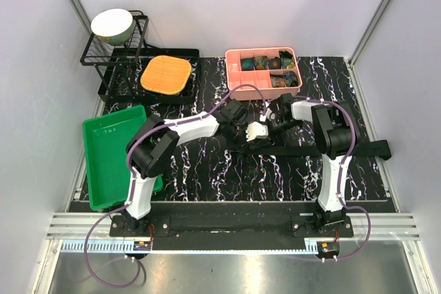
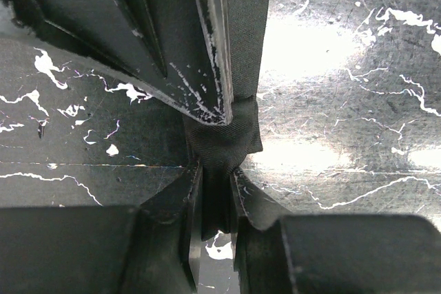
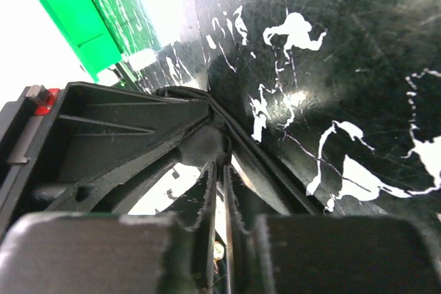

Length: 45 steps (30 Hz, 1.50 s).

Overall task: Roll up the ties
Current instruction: Roll the tie at the center of the board.

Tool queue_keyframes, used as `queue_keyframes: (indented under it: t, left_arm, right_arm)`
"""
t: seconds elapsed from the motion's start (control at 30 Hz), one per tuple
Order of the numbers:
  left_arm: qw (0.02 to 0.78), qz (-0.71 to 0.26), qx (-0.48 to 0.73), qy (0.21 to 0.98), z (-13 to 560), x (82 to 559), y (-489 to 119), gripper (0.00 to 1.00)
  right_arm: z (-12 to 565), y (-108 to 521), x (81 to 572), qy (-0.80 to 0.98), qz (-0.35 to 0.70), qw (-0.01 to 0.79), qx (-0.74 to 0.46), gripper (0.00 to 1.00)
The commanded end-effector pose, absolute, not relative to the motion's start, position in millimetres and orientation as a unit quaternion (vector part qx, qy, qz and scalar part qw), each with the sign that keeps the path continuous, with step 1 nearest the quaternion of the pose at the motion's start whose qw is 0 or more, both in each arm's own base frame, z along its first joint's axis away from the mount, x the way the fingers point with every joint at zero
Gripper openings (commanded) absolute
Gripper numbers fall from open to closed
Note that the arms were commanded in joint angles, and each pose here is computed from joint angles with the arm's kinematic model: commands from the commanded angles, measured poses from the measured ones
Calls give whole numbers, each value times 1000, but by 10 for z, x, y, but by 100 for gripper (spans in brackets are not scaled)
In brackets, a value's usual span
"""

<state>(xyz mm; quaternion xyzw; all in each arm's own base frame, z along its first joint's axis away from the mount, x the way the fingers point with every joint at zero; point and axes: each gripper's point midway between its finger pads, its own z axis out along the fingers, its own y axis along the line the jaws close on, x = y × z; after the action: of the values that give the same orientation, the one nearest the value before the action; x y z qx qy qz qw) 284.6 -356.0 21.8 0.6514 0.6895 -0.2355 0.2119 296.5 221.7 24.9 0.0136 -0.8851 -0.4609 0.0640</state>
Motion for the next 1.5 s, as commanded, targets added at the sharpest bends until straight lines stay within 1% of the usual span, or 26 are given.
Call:
queue_keyframes:
  t: [0.0, 0.03, 0.07, 0.1, 0.13, 0.23, 0.33, 0.5, 0.63, 0.77, 0.87, 0.9, 1.0, 1.27, 1.47]
  left_arm:
    - [177, -208, 651, 708, 48, 2781, -3388, 22]
    - [175, -208, 648, 711, 47, 2776, -3384, 24]
    - [176, -209, 646, 712, 59, 2784, -3388, 29]
    - [175, -211, 643, 715, 75, 2780, -3385, 38]
    - [173, -213, 640, 717, 83, 2774, -3373, 43]
    - [181, -227, 635, 716, 191, 2752, -3359, 55]
    - [191, -231, 634, 713, 268, 2752, -3318, 60]
    - [201, -231, 627, 717, 305, 2811, -3274, 61]
    - [205, -238, 624, 716, 311, 2850, -3308, 59]
    - [210, -248, 624, 710, 360, 2872, -3392, 53]
    - [215, -261, 628, 701, 434, 2850, -3443, 47]
    - [216, -265, 630, 697, 451, 2837, -3456, 43]
    - [223, -280, 635, 684, 562, 2781, -3542, 38]
    - [236, -304, 626, 678, 767, 2771, -3806, 37]
    - [237, -310, 610, 690, 726, 2839, -3938, 39]
  right_arm:
    - [230, 2245, 2917, -885, -460, 64, 26, 0]
    - [164, 2203, 2921, -894, -443, 61, 24, 0]
    - [133, 2185, 2918, -898, -436, 61, 24, 0]
    - [105, 2178, 2913, -900, -431, 61, 23, 0]
    - [64, 2153, 2921, -906, -419, 59, 22, 0]
    - [9, 2110, 2953, -915, -400, 52, 22, 0]
    - [-37, 2074, 2963, -921, -386, 51, 24, 0]
    - [-65, 2057, 2962, -928, -369, 43, 38, 0]
    - [-94, 2065, 2951, -930, -362, 41, 44, 0]
    - [-116, 2055, 2955, -933, -356, 38, 44, 0]
    - [-132, 2048, 2960, -934, -352, 38, 42, 0]
    - [-133, 2051, 2958, -934, -352, 38, 42, 0]
    - [-142, 2046, 2964, -936, -349, 38, 40, 0]
    - [-163, 2048, 2967, -938, -343, 37, 40, 0]
    - [-163, 2048, 2971, -938, -342, 35, 37, 0]
